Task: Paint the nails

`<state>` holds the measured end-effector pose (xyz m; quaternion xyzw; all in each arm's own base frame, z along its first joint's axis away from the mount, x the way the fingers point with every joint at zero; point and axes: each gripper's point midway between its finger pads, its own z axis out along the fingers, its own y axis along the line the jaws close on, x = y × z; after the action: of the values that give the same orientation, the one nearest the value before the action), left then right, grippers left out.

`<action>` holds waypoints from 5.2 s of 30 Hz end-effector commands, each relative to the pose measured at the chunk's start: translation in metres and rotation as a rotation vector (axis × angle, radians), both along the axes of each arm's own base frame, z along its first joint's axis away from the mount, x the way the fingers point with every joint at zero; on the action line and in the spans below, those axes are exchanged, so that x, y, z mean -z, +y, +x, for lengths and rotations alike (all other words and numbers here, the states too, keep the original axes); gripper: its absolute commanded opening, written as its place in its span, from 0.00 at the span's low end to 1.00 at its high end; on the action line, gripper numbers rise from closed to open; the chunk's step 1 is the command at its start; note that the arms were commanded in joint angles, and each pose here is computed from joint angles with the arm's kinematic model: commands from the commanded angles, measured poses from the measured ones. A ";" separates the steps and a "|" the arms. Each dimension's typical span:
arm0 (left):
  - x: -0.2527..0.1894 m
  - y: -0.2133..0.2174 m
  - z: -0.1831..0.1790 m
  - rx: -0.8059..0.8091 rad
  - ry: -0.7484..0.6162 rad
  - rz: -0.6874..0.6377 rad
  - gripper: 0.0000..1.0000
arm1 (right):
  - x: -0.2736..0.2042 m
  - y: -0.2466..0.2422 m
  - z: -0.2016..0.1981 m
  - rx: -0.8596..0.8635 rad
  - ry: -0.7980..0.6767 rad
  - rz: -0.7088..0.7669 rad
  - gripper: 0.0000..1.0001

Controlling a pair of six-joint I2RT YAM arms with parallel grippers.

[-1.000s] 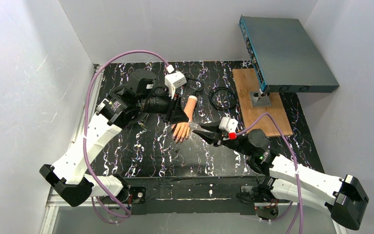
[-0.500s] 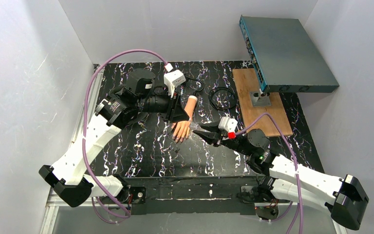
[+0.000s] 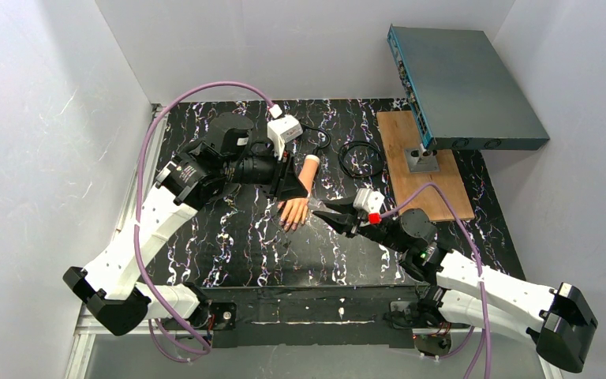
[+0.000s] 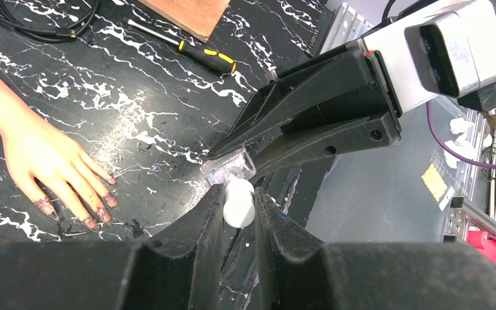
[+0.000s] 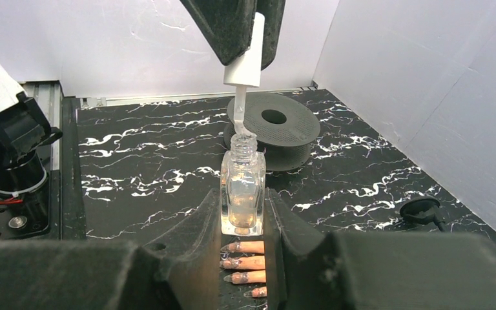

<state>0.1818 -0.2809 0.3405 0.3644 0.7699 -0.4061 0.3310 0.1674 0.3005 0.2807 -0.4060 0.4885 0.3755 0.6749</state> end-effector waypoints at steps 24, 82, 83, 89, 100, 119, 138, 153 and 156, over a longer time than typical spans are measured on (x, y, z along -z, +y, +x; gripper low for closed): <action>0.010 -0.006 -0.001 0.008 -0.006 0.008 0.00 | -0.044 -0.002 -0.001 0.005 -0.058 0.098 0.01; 0.017 -0.016 -0.051 0.385 -0.209 -0.085 0.02 | -0.091 0.013 -0.062 -0.365 0.080 0.167 0.01; 0.015 -0.016 -0.052 0.385 -0.210 -0.088 0.06 | -0.091 0.013 -0.062 -0.363 0.079 0.166 0.01; -0.001 -0.010 -0.050 0.323 -0.231 -0.098 0.67 | -0.081 0.012 -0.054 -0.317 0.085 0.140 0.01; -0.040 0.008 -0.003 -0.129 -0.190 -0.130 0.81 | -0.070 0.014 -0.019 -0.145 0.168 0.120 0.01; -0.015 0.004 0.018 -0.274 -0.122 -0.168 0.44 | -0.087 0.025 -0.011 -0.144 0.275 0.154 0.01; -0.018 -0.003 -0.002 -0.149 -0.161 -0.252 0.00 | -0.131 0.032 -0.030 -0.291 0.471 0.308 0.01; -0.051 -0.018 -0.078 0.307 -0.178 -0.461 0.02 | -0.155 0.012 -0.093 -0.684 0.285 0.310 0.01; -0.053 -0.018 -0.079 0.308 -0.176 -0.466 0.19 | -0.153 0.012 -0.094 -0.686 0.272 0.298 0.01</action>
<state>0.1184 -0.2908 0.4187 0.4009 0.5504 -0.5607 0.4711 0.0903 0.3260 0.3926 -0.3729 0.4413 0.6847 0.4443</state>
